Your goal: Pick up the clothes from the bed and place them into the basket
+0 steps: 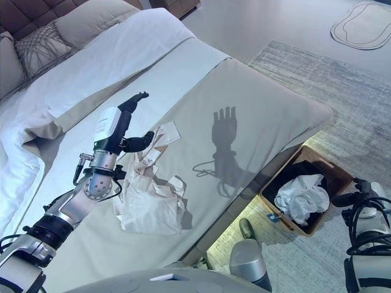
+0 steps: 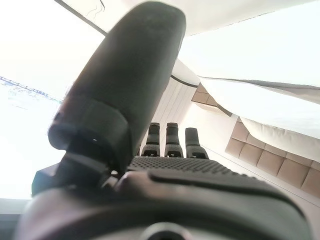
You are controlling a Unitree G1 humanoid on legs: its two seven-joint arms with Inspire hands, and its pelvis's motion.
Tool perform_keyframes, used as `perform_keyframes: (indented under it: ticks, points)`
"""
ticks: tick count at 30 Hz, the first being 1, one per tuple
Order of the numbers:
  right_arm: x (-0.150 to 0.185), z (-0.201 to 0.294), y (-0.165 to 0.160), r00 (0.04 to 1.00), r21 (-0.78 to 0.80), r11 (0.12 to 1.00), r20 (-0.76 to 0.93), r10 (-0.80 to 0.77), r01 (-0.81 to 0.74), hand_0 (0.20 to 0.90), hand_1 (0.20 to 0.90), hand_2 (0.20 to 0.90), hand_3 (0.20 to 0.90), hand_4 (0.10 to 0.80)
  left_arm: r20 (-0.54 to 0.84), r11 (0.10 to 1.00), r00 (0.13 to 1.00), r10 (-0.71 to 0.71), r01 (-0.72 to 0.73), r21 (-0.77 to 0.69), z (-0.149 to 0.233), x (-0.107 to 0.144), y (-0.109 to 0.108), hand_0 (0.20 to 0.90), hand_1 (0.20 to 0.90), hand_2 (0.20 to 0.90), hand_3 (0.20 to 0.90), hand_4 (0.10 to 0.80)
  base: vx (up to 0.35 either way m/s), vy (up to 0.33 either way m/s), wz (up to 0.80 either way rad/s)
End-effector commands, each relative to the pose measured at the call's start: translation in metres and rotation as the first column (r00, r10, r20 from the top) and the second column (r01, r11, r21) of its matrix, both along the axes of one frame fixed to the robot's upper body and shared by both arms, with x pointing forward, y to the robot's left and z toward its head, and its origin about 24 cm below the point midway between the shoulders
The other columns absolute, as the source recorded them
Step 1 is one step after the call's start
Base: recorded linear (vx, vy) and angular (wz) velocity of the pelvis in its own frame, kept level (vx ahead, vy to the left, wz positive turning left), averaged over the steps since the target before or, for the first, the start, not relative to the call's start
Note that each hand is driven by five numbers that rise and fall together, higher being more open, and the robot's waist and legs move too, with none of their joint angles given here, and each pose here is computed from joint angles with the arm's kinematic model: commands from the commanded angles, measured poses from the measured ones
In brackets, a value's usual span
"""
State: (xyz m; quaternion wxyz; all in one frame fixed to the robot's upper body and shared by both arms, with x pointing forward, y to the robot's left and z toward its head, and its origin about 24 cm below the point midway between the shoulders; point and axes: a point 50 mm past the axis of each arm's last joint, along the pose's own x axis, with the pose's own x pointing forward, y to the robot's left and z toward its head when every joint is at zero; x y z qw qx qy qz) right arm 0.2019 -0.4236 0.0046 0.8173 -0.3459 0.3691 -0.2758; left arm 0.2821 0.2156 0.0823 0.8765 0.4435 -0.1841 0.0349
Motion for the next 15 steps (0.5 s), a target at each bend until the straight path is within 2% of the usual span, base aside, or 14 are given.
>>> perform_keyframes:
  ticks: [1, 5, 8, 15]
  points:
    - [0.005, 0.045, -0.023, 0.994, -0.171, 0.985, 0.106, 0.034, -0.016, 0.900, 0.900, 0.900, 0.900, 0.800, 0.217, 0.998, 0.976, -0.035, 0.046, -0.046, 0.046, 0.010, -0.007, 0.900, 0.900, 0.900, 0.900, 0.800, 0.033, 0.004, -0.01]
    - [0.006, 0.047, -0.021, 0.990, -0.184, 0.982, 0.128, 0.063, -0.038, 0.900, 0.900, 0.900, 0.900, 0.800, 0.214, 0.998, 0.976, -0.029, 0.040, -0.050, 0.044, 0.009, -0.005, 0.900, 0.900, 0.900, 0.900, 0.800, 0.019, 0.004, 0.00]
    - [0.017, 0.054, -0.012, 0.974, -0.209, 0.972, 0.173, 0.147, -0.109, 0.900, 0.900, 0.900, 0.900, 0.800, 0.211, 0.998, 0.978, -0.012, 0.027, -0.065, 0.042, 0.007, -0.003, 0.900, 0.900, 0.900, 0.900, 0.800, 0.041, 0.008, 0.02]
    - [0.060, 0.092, 0.031, 0.873, -0.372, 0.894, 0.314, 0.373, -0.248, 0.900, 0.900, 0.900, 0.900, 0.800, 0.157, 0.997, 0.987, 0.012, 0.001, -0.083, 0.029, 0.002, 0.003, 0.900, 0.900, 0.900, 0.900, 0.800, 0.020, -0.005, 0.09]
